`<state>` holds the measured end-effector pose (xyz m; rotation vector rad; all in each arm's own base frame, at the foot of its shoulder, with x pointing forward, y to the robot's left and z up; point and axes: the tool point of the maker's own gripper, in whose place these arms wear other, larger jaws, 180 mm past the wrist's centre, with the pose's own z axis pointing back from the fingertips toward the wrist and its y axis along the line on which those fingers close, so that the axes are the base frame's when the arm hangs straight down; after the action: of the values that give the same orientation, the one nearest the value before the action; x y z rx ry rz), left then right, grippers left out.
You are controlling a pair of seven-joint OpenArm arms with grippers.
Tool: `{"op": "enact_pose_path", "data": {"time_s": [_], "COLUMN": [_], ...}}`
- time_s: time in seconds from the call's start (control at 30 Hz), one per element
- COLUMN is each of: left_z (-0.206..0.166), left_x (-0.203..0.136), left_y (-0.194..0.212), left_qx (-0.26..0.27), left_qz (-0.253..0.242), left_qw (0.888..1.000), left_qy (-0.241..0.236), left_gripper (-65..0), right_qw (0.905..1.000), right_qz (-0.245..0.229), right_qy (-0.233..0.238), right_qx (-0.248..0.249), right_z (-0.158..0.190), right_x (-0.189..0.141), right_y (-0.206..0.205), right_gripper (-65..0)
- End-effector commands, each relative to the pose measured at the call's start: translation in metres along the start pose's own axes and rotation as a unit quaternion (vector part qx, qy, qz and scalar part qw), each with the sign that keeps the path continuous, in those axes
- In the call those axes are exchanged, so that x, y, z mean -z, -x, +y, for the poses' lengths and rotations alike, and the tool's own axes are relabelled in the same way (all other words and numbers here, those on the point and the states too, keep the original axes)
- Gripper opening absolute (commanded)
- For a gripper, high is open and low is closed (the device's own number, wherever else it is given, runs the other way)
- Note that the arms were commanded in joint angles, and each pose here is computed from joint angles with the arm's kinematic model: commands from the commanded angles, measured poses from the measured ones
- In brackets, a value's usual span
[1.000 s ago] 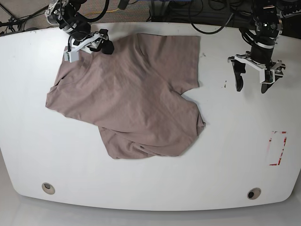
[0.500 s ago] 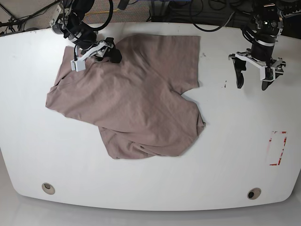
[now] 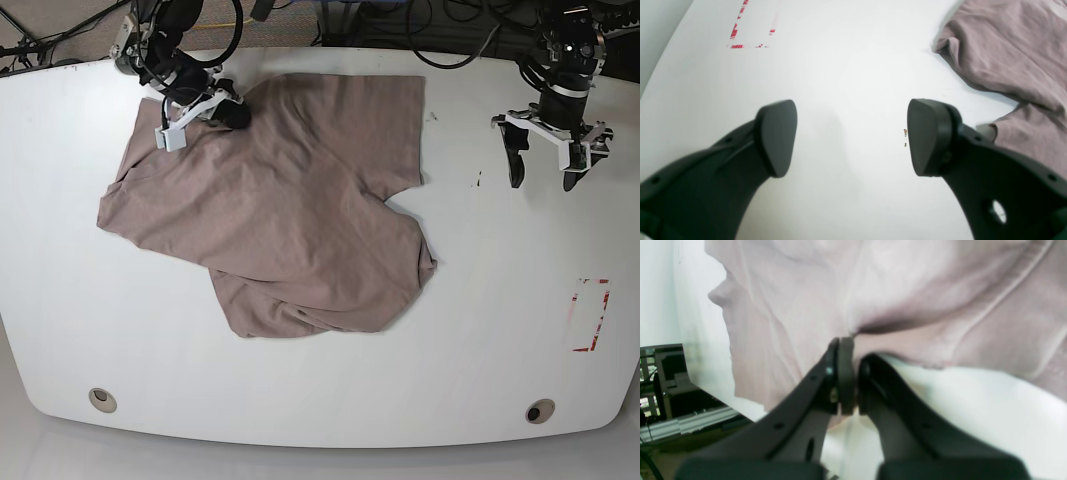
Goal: Fold the T-shirt properly
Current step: 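Lower the right gripper onto the shirt's shoulder edge and grasp it, then drag the grasped shirt edge with the right gripper away from the shirt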
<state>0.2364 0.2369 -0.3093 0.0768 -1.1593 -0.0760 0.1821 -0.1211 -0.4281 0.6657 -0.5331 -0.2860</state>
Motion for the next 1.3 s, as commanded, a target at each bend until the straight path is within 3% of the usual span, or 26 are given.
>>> {"op": "enact_pose_path", "data": {"time_s": [0.0, 0.2, 0.33, 0.43, 0.5, 0.57, 0.7, 0.8, 0.97, 1.1, 1.27], "left_z": [-0.001, -0.009, -0.009, -0.011, -0.020, -0.022, -0.034, -0.046, -0.062, -0.077, -0.103], "left_x": [0.000, 0.015, 0.023, 0.027, 0.032, 0.034, 0.036, 0.037, 0.034, 0.032, 0.026], "left_y": [-0.011, -0.016, -0.020, -0.023, -0.029, -0.031, -0.029, -0.028, -0.014, -0.002, 0.008], "left_qx": [0.002, 0.002, 0.001, 0.001, 0.006, 0.014, 0.037, 0.059, 0.088, 0.109, 0.121], "left_qz": [-0.019, -0.001, 0.011, 0.013, 0.011, 0.012, 0.021, 0.026, 0.053, 0.076, 0.089], "left_qw": [1.000, 1.000, 1.000, 1.000, 1.000, 0.999, 0.997, 0.994, 0.988, 0.980, 0.970], "left_qy": [0.003, 0.013, 0.013, 0.015, 0.029, 0.035, 0.061, 0.085, 0.120, 0.149, 0.190], "left_gripper": [-16.7, -16.7, -16.7, -16.5, -16.5, -16.5, -16.5, -16.5, -16.5, -16.5, -16.5], "right_qw": [0.9991, 0.9967, 0.9872, 0.9725, 0.9573, 0.9484, 0.9376, 0.9256, 0.8989, 0.8773, 0.8571], "right_qz": [0.027, 0.015, -0.010, -0.021, -0.019, -0.021, -0.036, -0.073, -0.117, -0.119, -0.127], "right_qy": [0.027, 0.051, 0.073, 0.075, 0.078, 0.078, 0.068, 0.049, 0.059, 0.050, 0.053], "right_qx": [-0.016, -0.062, -0.141, -0.219, -0.278, -0.307, -0.339, -0.368, -0.418, -0.462, -0.496], "right_z": [-0.015, -0.023, -0.016, -0.002, 0.008, 0.012, 0.021, 0.040, 0.061, 0.082, 0.097], "right_x": [-0.010, -0.029, -0.055, -0.069, -0.077, -0.079, -0.085, -0.090, -0.106, -0.102, -0.108], "right_y": [0.006, -0.014, -0.045, -0.063, -0.074, -0.086, -0.116, -0.149, -0.203, -0.229, -0.255], "right_gripper": [-65.0, -65.0, -65.0, -65.0, -65.0, -65.0, -65.0, -65.0, -65.0, -65.0, -65.0]}}
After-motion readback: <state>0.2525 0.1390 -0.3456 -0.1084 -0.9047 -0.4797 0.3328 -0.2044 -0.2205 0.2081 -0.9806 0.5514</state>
